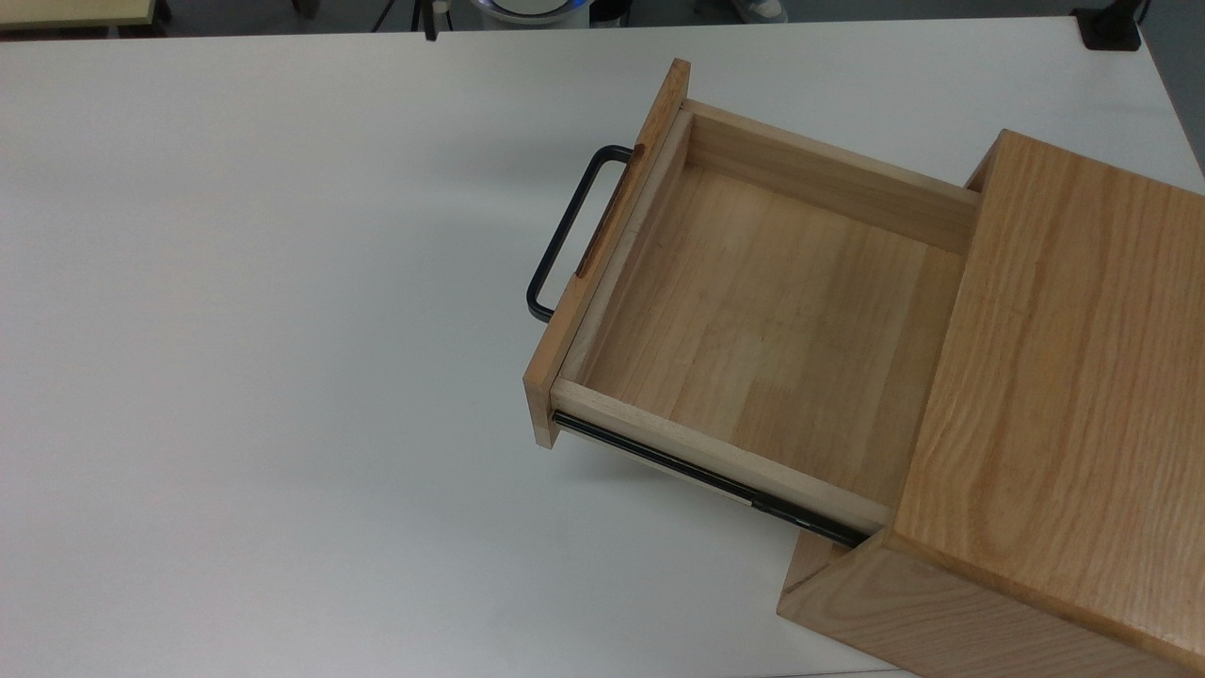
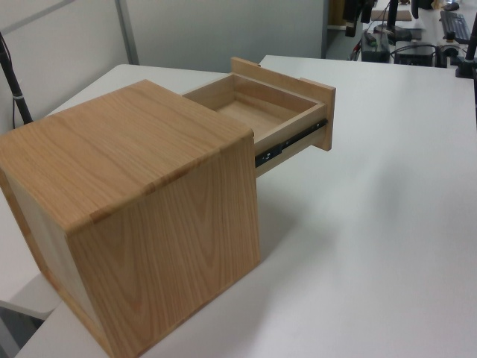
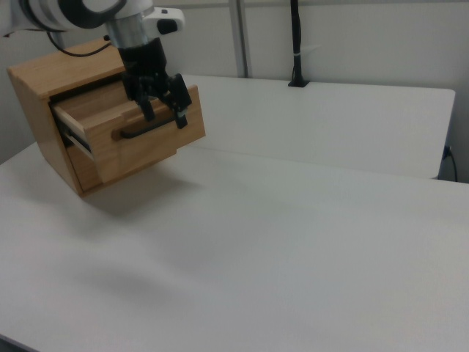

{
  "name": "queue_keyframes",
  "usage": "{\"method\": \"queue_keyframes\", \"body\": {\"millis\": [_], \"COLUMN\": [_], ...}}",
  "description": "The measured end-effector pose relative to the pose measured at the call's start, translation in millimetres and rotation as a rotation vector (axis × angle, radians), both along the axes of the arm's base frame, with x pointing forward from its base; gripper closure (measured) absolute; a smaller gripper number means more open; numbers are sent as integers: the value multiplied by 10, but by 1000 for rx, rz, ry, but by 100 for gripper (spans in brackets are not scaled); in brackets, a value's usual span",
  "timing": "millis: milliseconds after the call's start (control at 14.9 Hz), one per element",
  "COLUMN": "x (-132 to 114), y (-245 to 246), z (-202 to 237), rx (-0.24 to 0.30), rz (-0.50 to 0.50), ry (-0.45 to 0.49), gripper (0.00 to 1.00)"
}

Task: Open the drawer by sliding it
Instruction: 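Open the gripper, release the handle and lift away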

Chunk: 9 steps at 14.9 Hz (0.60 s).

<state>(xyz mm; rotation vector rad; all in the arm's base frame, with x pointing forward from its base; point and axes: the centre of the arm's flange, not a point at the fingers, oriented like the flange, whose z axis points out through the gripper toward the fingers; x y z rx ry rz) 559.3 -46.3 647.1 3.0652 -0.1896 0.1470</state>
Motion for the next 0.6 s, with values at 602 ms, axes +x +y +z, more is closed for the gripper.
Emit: {"method": "queue_keyframes", "body": {"millis": [602], "x": [-103], "y": [177], "z": [19], "rx": [3], "rz": [30], "ry": [-4], "gripper": [0]}}
